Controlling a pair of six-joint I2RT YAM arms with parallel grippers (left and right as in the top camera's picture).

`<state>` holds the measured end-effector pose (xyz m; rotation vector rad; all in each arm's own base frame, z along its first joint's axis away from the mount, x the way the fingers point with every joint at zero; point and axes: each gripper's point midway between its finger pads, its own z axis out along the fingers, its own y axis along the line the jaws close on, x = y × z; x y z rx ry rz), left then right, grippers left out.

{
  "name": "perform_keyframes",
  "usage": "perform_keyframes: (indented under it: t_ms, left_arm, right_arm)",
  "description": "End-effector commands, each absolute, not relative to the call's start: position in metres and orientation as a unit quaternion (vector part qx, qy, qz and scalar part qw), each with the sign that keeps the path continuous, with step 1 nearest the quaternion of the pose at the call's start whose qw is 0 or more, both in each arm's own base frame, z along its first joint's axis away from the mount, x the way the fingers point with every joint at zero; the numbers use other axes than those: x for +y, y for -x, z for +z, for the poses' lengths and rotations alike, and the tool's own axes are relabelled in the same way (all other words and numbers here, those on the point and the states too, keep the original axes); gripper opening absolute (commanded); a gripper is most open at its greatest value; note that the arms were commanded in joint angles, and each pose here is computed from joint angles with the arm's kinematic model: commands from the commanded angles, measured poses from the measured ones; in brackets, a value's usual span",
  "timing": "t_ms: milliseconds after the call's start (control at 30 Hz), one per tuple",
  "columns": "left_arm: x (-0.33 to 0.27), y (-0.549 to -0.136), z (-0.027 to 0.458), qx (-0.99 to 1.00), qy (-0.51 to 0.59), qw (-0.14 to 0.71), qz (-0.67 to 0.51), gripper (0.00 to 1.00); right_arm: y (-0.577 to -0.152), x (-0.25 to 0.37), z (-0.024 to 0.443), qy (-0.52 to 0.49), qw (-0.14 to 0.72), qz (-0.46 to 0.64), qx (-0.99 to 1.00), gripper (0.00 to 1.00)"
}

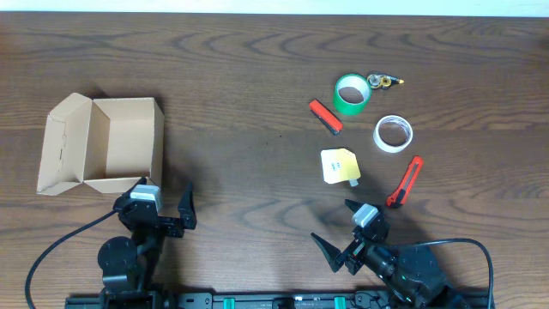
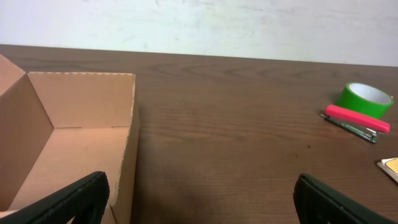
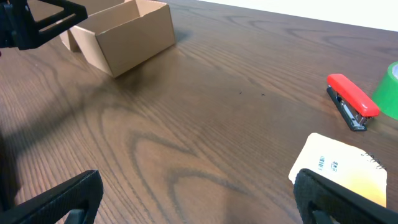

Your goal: Pack container

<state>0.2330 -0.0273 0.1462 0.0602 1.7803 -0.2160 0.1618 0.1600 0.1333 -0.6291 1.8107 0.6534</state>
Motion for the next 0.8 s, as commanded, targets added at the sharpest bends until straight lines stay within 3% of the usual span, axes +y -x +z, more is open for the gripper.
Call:
perform_keyframes:
  t_ms: [0,767]
  left_arm:
    - [-0.0255,-0.2335,0.1341,0.783,-0.021,0.615,-0.093,0.95]
    - [-0.0281,-0.2334,0.1360,0.780,-0.016,0.616,-0.107,0.95]
  right_arm:
    - [-0.1591,0.1627,0.1312,0.275,0.529,0.274,0.754,0.99]
    - [-0.1591,0.1627,0.1312,0.275,0.529,0.274,0.754,0.99]
